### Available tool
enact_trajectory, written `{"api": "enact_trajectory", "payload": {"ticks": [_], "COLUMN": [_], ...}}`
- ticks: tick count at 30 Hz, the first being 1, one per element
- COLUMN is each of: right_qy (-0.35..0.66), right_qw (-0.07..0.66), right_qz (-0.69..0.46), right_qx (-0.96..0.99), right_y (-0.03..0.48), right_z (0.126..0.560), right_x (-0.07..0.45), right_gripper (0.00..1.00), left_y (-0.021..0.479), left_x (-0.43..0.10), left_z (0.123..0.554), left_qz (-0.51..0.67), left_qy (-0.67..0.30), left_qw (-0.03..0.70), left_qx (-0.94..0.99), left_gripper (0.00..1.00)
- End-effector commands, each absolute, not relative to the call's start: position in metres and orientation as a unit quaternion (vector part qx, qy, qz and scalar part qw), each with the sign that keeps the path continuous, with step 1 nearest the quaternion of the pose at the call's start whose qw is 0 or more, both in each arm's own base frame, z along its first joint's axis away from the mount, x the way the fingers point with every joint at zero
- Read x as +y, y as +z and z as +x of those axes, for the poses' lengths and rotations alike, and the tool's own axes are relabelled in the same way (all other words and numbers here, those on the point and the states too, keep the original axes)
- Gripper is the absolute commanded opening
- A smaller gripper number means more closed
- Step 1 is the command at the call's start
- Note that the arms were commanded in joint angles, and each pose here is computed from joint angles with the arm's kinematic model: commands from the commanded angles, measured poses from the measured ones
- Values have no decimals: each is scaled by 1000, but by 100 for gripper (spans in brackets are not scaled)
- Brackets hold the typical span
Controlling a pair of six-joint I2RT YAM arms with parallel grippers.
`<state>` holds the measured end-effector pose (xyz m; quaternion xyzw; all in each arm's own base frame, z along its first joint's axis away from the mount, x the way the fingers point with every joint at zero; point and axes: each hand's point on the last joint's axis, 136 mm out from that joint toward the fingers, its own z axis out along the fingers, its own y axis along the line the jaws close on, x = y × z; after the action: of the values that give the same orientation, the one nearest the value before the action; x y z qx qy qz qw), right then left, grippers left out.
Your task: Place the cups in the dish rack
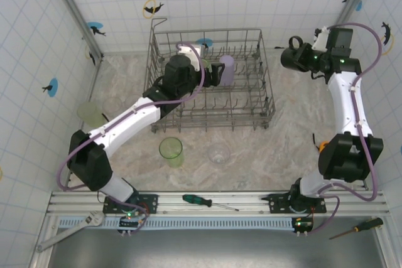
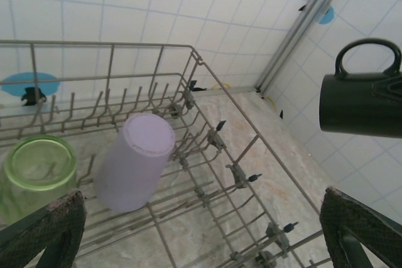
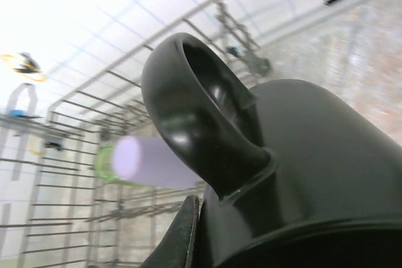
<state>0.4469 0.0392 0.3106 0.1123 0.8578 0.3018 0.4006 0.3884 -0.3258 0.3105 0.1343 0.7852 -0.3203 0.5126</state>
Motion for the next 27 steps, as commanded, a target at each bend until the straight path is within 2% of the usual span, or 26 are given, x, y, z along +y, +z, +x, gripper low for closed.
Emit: {"api": "enact_trajectory", "payload": {"ticks": [1,10,27], "right_qy": [386,510,615], "right_qw": [463,447,394], "right_qz": [55,37,-32], "right_qx": [796,734,682], "right_y": [373,389,396], "right_z": [442,434,424], "right_x": [67,97,142], "right_gripper": [0,0,0], "left_y": [317,326,342], "left_x": [-330,-334,-368], "left_z": [399,413,428], "left_qz": [122,161,241], "left_qy": [-377,-487,-587], "left_qw": [482,447,389], "left_qx": [781,733,668], "left_gripper": [98,97,98]}}
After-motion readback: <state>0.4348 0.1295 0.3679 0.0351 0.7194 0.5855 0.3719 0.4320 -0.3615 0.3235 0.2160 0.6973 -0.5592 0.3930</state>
